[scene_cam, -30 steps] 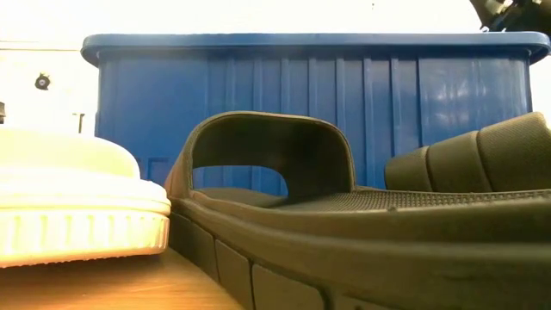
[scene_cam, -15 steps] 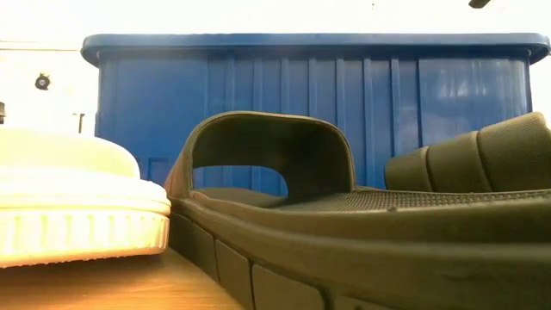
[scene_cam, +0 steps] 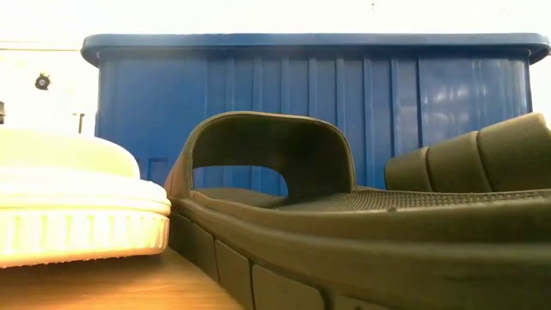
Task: Pick and place slides into bin
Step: Put the black slide into the blue bin
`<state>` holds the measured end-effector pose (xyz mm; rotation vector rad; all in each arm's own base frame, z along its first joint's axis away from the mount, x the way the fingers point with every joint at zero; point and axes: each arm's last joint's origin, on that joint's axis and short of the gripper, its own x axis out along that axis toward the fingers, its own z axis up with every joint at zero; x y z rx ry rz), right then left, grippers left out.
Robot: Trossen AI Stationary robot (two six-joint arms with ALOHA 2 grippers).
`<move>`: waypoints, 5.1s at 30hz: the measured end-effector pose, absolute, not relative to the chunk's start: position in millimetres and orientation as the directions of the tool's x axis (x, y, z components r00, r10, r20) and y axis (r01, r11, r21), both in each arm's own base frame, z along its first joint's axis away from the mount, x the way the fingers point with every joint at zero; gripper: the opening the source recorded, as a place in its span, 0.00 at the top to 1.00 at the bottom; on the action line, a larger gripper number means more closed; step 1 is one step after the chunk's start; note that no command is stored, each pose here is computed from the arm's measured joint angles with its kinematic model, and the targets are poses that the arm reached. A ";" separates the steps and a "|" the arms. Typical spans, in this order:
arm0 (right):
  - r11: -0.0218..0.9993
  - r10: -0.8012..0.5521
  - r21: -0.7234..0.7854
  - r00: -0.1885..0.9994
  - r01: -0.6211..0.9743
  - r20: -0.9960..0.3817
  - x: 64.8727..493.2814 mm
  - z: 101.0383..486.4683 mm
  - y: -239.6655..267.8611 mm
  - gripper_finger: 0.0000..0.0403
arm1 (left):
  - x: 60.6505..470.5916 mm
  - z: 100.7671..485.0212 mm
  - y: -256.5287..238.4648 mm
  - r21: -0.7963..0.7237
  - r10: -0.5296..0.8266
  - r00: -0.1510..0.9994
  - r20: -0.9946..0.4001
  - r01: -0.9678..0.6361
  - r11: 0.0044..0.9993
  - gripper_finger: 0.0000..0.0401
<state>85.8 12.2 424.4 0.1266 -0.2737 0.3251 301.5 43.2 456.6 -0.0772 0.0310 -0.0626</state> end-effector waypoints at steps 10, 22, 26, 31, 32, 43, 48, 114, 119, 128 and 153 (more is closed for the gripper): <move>0.929 0.300 0.206 0.952 -0.306 0.058 118.7 443.5 14.3 0.55 | 251.4 469.2 36.6 -0.091 -0.058 0.991 -0.119 0.047 0.995 0.97; 0.915 0.343 0.229 0.939 -0.332 -0.010 183.5 466.8 26.6 0.57 | 206.4 475.8 27.6 -0.114 -0.068 0.980 -0.186 0.047 0.992 0.97; 0.902 0.384 0.227 0.922 -0.366 -0.042 202.6 467.6 38.4 0.57 | 196.8 475.1 26.0 -0.116 -0.069 0.978 -0.199 0.047 0.992 0.97; 0.895 0.406 0.227 0.912 -0.385 -0.052 219.6 472.4 52.6 0.58 | 193.4 475.6 25.4 -0.116 -0.069 0.978 -0.196 0.047 0.992 0.97; 0.892 0.413 0.227 0.909 -0.392 -0.054 223.1 473.3 55.5 0.58 | 192.7 475.4 25.3 -0.117 -0.070 0.978 -0.199 0.047 0.992 0.97; 0.858 0.496 0.220 0.860 -0.463 -0.123 254.4 473.2 88.8 0.58 | 191.0 468.9 24.8 -0.130 -0.074 0.961 -0.265 0.040 0.991 0.97; 0.853 0.511 0.260 0.828 -0.453 -0.233 270.3 461.5 102.4 0.58 | 191.0 469.1 24.8 -0.130 -0.073 0.962 -0.264 0.040 0.991 0.97; 0.864 -0.059 -0.254 0.413 -0.435 -0.909 407.1 223.1 224.1 0.58 | 226.8 449.6 30.7 -0.142 -0.078 0.931 -0.357 0.029 0.989 0.97; 0.867 -0.082 -0.273 0.422 -0.417 -0.903 409.2 214.9 228.1 0.58 | 228.5 448.8 31.0 -0.143 -0.078 0.930 -0.360 0.028 0.989 0.97; 0.843 -0.184 -0.362 0.419 -0.398 -0.889 415.8 185.5 229.9 0.58 | 230.2 447.4 31.3 -0.151 -0.079 0.927 -0.367 0.024 0.988 0.97; 0.865 -0.261 -0.410 0.440 -0.288 -0.860 418.6 182.6 225.7 0.96 | 229.3 448.1 31.2 -0.147 -0.076 0.928 -0.364 0.023 0.989 0.97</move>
